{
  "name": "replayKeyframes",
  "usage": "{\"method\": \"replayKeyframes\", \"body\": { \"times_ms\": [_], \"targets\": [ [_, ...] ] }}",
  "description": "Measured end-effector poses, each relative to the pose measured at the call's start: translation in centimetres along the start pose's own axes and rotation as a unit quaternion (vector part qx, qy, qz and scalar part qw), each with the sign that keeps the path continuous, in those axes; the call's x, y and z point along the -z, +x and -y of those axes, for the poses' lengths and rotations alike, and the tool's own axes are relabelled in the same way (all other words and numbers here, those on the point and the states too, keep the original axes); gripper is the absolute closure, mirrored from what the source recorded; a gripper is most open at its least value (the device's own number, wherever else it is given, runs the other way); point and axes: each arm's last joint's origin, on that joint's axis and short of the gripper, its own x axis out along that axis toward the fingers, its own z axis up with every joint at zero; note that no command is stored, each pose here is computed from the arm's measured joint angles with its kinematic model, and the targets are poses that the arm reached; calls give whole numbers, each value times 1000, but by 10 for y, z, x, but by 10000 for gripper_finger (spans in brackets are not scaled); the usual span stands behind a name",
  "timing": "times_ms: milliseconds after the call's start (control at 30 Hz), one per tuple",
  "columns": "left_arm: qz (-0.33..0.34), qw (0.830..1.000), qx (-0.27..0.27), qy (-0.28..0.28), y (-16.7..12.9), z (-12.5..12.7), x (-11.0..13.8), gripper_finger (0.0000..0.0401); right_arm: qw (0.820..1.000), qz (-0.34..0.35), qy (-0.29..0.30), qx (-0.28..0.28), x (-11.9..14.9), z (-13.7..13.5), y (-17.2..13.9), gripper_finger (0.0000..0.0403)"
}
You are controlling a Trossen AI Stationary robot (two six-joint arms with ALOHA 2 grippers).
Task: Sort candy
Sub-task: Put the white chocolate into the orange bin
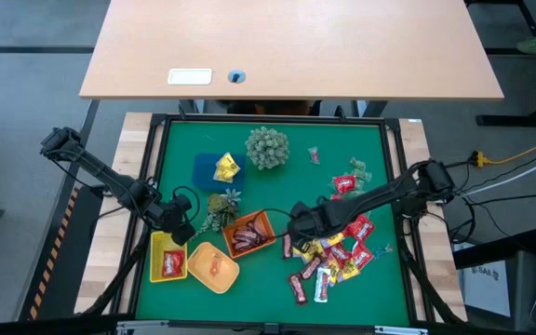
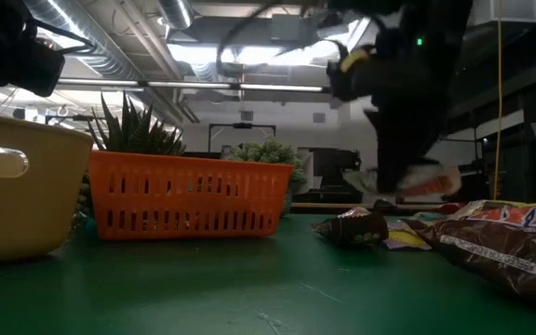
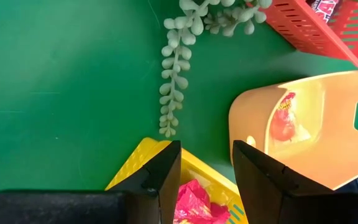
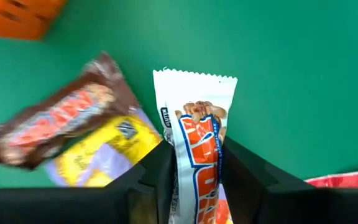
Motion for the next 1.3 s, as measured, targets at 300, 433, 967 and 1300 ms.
{"method": "replayKeyframes", "body": {
  "times_ms": [300, 433, 967, 1300],
  "targets": [
    [0, 1000, 0, 0, 0, 0, 0, 270, 976, 131, -116, -130, -22, -17, -29, 291],
    [0, 1000, 0, 0, 0, 0, 0, 270, 937, 223, -207, -174, -35, -29, -38, 290],
    [0, 1000, 0, 0, 0, 0, 0, 270, 858, 354, -332, -166, -50, -39, -51, 290],
    [1, 1000, 0, 0, 0, 0, 0, 270, 860, 358, -330, -152, -60, -30, -48, 290]
  ]
}}
